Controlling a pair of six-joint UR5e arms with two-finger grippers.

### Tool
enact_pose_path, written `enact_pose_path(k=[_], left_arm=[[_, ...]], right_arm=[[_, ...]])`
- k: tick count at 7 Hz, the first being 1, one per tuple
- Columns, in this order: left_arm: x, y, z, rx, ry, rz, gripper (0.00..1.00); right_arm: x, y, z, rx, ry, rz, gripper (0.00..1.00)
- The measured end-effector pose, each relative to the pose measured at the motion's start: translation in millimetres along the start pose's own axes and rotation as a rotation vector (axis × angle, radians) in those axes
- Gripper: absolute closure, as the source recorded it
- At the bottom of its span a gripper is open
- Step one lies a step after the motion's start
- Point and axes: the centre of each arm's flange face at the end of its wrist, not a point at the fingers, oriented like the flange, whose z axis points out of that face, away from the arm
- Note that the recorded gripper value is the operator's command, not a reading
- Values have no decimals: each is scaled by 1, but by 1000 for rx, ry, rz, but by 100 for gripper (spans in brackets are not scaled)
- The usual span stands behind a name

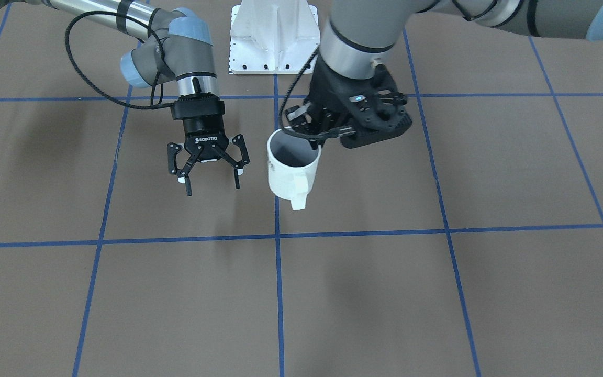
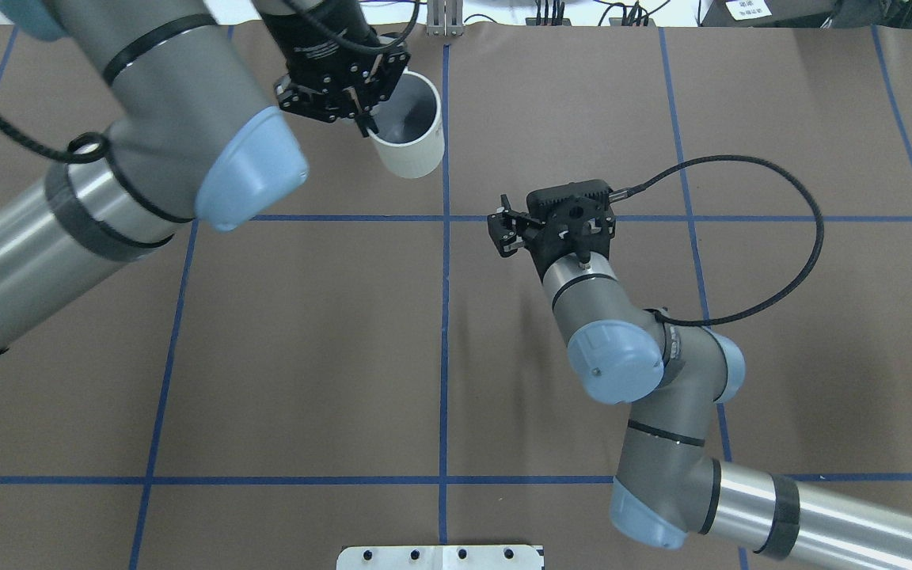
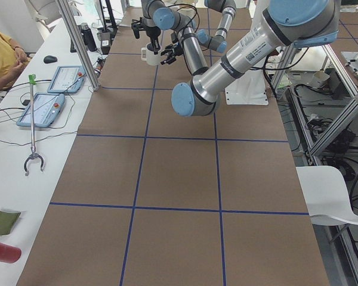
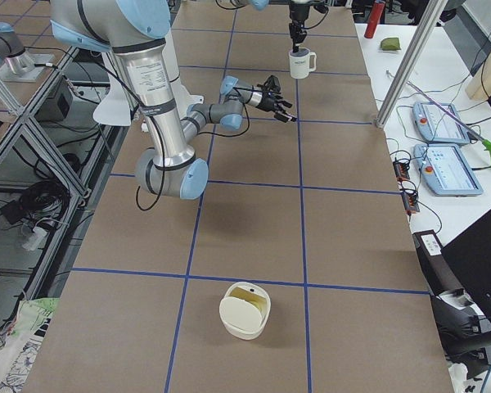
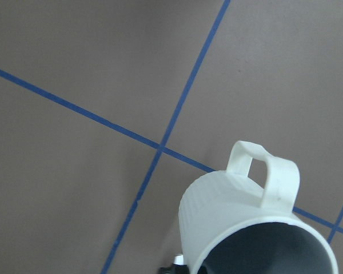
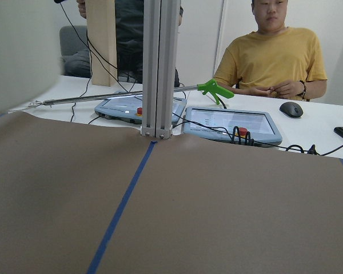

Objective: Left arm hands cup to right arm to dump lemon

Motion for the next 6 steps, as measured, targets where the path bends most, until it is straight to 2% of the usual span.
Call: enact_pose_path(k=[2,4,6], left_arm=[[-117,-10,22,3,-66,163,100],[-241,-39,35,-18,-159,332,100],[-347,-69,45,-76,-242,459,100]], right_arm=[[76,-37,11,-91,-13,-6,0],[152,-68,10,-182,-21,-20,0],[246,-104,3,-328,-54,35,0]])
